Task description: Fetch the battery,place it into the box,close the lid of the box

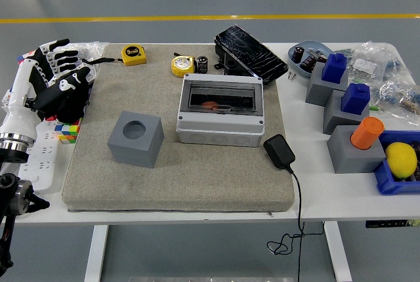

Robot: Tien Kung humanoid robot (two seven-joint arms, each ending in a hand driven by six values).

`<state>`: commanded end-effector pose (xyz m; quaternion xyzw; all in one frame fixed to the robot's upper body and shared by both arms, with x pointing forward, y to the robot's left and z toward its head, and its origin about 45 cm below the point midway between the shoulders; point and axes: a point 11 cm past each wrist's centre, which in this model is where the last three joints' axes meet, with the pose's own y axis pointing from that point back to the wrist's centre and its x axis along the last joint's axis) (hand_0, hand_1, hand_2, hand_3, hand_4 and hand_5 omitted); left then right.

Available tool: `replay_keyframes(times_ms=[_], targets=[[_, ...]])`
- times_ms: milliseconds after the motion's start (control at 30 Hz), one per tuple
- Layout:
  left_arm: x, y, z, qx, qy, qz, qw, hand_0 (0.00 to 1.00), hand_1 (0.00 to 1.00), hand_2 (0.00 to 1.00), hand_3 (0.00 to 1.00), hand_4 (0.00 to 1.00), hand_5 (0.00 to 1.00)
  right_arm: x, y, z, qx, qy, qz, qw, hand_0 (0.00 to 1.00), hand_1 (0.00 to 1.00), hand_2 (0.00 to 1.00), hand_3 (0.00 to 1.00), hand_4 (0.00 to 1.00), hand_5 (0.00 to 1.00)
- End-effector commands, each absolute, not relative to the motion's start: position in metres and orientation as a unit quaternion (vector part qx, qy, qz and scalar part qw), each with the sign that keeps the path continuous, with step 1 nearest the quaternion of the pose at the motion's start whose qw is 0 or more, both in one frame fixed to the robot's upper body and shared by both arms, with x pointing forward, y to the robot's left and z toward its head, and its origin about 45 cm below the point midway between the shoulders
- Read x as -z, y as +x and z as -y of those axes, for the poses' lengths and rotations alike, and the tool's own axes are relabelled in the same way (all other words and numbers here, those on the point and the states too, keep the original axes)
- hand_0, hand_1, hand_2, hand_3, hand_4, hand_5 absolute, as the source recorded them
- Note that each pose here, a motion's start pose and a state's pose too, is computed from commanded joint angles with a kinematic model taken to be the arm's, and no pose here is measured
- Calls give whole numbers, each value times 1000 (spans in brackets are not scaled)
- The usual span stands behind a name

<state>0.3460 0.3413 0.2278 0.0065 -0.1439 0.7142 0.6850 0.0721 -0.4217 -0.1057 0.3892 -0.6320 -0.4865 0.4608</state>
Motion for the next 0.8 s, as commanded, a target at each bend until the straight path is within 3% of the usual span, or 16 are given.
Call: replay_keyframes(times_ms=[800], targets=[[-227, 341, -347, -717, 17, 143, 682, 609, 654, 642, 747, 998, 334, 108, 67, 418, 490, 389, 630, 459, 769, 721, 730, 735, 998, 709]])
